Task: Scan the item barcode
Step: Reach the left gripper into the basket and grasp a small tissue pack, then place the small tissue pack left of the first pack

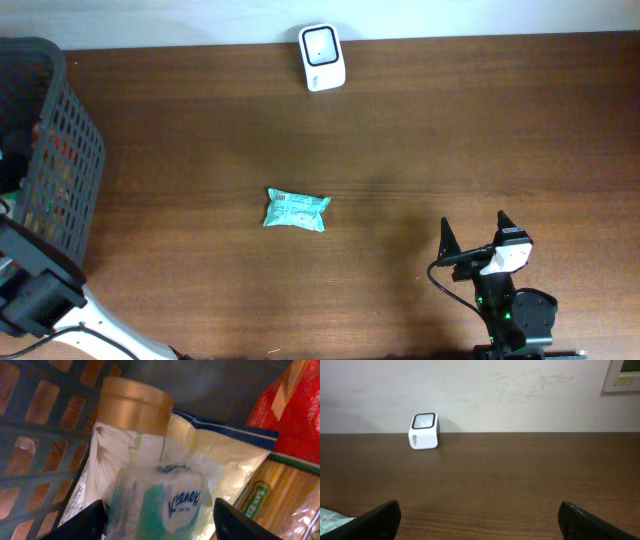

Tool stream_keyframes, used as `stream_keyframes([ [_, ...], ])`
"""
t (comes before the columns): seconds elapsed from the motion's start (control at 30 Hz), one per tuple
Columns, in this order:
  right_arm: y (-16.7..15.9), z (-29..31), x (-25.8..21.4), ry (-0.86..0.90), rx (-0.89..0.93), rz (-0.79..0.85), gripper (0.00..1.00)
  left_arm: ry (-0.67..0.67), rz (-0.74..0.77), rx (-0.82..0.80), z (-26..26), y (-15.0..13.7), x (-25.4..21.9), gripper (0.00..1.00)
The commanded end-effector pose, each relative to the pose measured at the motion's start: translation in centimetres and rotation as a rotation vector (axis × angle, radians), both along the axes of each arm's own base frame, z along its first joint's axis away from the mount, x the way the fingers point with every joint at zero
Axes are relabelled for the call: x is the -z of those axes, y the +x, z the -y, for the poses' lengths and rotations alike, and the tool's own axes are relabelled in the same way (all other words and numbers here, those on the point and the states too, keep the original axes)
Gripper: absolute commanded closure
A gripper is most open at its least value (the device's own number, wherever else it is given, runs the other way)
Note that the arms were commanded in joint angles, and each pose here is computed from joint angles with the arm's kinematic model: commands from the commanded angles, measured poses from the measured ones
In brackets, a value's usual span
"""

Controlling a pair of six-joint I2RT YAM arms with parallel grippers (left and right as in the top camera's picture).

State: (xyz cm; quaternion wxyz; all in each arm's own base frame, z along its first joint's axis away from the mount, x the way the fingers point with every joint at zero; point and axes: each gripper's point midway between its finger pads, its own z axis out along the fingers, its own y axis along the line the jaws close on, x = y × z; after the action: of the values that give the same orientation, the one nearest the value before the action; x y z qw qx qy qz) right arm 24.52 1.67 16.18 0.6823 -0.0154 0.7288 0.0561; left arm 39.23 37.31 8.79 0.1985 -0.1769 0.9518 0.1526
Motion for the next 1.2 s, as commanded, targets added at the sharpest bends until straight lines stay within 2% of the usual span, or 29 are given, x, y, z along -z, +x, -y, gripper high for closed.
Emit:
stream_keyframes([
  [0.0, 0.0, 0.3, 0.3, 0.007, 0.012, -0.003, 0.01, -0.033, -0.011, 0.022, 0.5, 0.3, 1.5, 0.43],
  [0.03, 0.0, 0.3, 0.3, 0.007, 0.012, -0.003, 0.01, -0.031, -0.009, 0.022, 0.5, 0.3, 1.5, 0.60],
  [0.07, 0.0, 0.3, 0.3, 0.007, 0.012, -0.003, 0.01, -0.030, -0.008, 0.021, 0.5, 0.3, 1.4, 0.81],
  [0.1, 0.0, 0.3, 0.3, 0.007, 0.012, -0.003, 0.01, -0.031, -0.006, 0.018, 0.5, 0.3, 1.4, 0.94],
  [0.13, 0.0, 0.3, 0.3, 0.007, 0.012, -0.003, 0.01, -0.032, 0.009, -0.001, 0.5, 0.4, 0.8, 1.00],
  [0.2, 0.0, 0.3, 0.3, 0.007, 0.012, -0.003, 0.01, -0.022, 0.049, -0.033, 0.5, 0.5, -0.9, 1.00],
  [0.27, 0.0, 0.3, 0.3, 0.007, 0.012, -0.003, 0.01, 0.016, 0.125, -0.053, 0.8, 0.9, -5.0, 1.00],
  [0.4, 0.0, 0.3, 0.3, 0.007, 0.012, -0.003, 0.02, 0.088, 0.429, -0.129, 3.3, 0.9, -18.2, 1.00],
  [0.53, 0.0, 0.3, 0.3, 0.007, 0.012, -0.003, 0.01, 0.097, 0.720, 0.006, 10.7, 0.9, -30.0, 1.00],
  [0.6, 0.0, 0.3, 0.3, 0.007, 0.012, -0.003, 0.01, 0.113, 0.795, 0.096, 15.8, -0.1, -34.3, 1.00],
  [0.67, 0.0, 0.3, 0.3, 0.007, 0.012, -0.003, 0.01, 0.055, 0.798, 0.226, 23.2, -1.5, -36.1, 1.00],
  [0.77, 0.0, 0.3, 0.3, 0.007, 0.012, -0.003, 0.01, -0.135, 0.593, 0.427, 33.4, -2.0, -31.1, 1.00],
  [0.83, 0.0, 0.3, 0.3, 0.007, 0.012, -0.003, 0.01, -0.234, 0.406, 0.550, 39.1, -1.6, -25.1, 1.00],
  [0.93, 0.0, 0.3, 0.3, 0.007, 0.012, -0.003, 0.01, -0.307, 0.188, 0.655, 44.3, -1.6, -16.6, 1.00],
  [1.1, 0.0, 0.3, 0.3, 0.007, 0.012, -0.003, 0.01, -0.380, -0.071, 0.612, 47.1, -2.0, -4.0, 1.00],
  [1.17, 0.0, 0.3, 0.3, 0.007, 0.012, -0.003, 0.01, -0.397, -0.113, 0.562, 47.3, -1.8, -1.1, 1.00],
])
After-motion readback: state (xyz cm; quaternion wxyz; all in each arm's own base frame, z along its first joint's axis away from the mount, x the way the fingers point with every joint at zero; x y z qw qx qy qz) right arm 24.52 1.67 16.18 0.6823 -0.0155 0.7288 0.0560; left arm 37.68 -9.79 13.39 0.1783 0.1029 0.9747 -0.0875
